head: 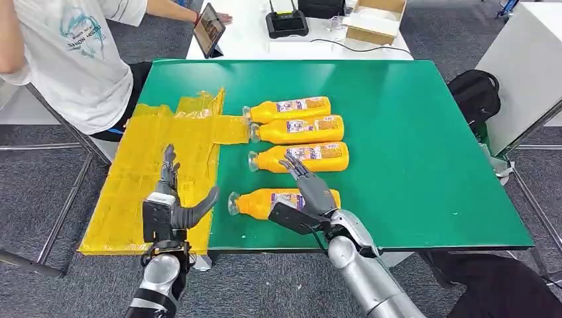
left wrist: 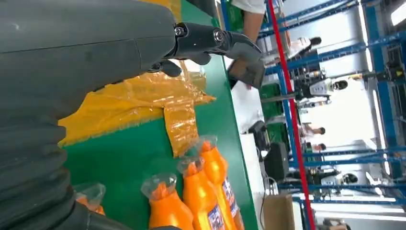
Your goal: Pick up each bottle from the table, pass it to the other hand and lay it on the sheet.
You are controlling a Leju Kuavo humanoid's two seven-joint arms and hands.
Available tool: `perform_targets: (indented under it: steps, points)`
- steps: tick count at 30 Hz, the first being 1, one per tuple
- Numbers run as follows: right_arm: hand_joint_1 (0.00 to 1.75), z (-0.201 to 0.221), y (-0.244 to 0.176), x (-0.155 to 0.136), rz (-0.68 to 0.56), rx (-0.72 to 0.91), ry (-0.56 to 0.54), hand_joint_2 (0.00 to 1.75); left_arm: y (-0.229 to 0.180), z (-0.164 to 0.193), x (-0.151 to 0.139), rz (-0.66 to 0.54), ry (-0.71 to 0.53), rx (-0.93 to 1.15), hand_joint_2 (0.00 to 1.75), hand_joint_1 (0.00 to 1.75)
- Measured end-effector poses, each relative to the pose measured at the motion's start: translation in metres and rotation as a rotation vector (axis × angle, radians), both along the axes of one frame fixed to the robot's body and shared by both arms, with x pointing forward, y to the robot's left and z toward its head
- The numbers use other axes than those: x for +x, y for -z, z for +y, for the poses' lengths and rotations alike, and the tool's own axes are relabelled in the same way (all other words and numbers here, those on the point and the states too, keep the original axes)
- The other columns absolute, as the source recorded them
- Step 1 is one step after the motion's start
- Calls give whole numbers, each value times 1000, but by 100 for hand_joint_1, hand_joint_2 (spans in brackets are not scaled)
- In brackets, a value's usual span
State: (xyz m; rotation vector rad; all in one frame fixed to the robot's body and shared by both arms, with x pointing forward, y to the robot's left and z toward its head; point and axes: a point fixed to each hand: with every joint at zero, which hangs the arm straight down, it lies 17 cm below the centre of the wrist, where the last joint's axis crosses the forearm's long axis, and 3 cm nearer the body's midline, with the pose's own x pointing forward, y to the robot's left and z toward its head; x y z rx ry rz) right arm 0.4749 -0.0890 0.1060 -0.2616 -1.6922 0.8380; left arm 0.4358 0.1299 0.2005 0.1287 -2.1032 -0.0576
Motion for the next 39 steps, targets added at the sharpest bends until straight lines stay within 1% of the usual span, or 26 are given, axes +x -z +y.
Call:
perform_targets:
  steps: [12, 17, 22, 28, 39]
  points:
    - [0, -4, 7, -1, 5, -19, -3, 175, 0, -1, 0, -2, 7, 2, 175, 0]
    - [0, 0, 17, -5, 41, -45, -26, 175, 0, -1, 0, -4, 6, 2, 175, 0]
    - [0, -9, 40, -3, 109, -111, 11, 175, 0, 0, 0, -2, 3, 2, 175, 0]
    - [0, -28, 58, 5, 148, -186, 65, 175, 1, 2, 1, 6, -3, 1, 175, 0]
    - [0, -39, 65, 11, 163, -223, 83, 175, 2, 3, 1, 8, -6, 0, 175, 0]
